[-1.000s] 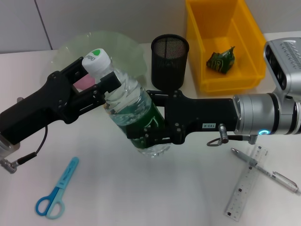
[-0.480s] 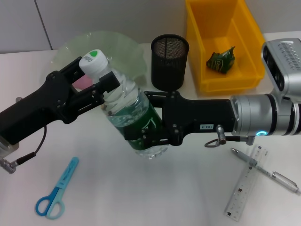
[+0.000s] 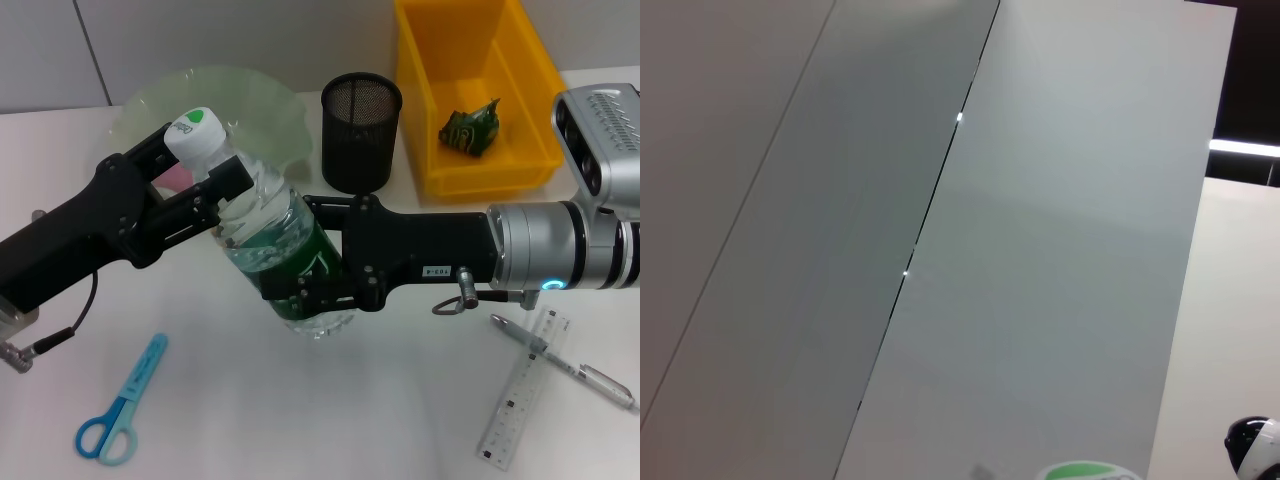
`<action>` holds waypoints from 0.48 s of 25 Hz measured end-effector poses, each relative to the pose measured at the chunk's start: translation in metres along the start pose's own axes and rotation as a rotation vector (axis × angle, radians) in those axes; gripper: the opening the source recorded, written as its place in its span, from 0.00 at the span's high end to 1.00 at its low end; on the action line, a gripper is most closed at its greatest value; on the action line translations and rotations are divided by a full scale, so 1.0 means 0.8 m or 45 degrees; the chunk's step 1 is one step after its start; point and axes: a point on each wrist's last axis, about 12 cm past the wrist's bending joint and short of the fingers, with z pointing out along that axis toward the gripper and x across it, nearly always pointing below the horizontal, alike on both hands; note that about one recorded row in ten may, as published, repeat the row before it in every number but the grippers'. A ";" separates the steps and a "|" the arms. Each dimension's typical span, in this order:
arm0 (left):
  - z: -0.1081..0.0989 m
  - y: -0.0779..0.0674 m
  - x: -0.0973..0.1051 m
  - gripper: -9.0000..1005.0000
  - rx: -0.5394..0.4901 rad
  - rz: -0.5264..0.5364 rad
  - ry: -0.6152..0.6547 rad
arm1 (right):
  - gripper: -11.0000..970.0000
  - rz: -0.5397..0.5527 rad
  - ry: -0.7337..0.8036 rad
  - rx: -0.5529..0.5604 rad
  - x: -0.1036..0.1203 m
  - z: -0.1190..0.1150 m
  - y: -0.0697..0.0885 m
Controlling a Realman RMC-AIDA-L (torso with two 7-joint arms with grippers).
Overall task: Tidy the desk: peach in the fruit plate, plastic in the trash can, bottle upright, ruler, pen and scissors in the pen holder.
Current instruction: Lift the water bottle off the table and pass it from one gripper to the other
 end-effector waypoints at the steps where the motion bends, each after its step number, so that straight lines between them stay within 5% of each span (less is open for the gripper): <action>1: 0.000 0.000 0.000 0.19 0.002 0.002 -0.001 | 0.18 0.000 0.000 0.000 0.000 0.000 0.000; 12: -0.001 -0.001 0.001 0.26 0.001 0.003 -0.002 | 0.17 -0.002 -0.002 -0.004 0.000 -0.001 0.001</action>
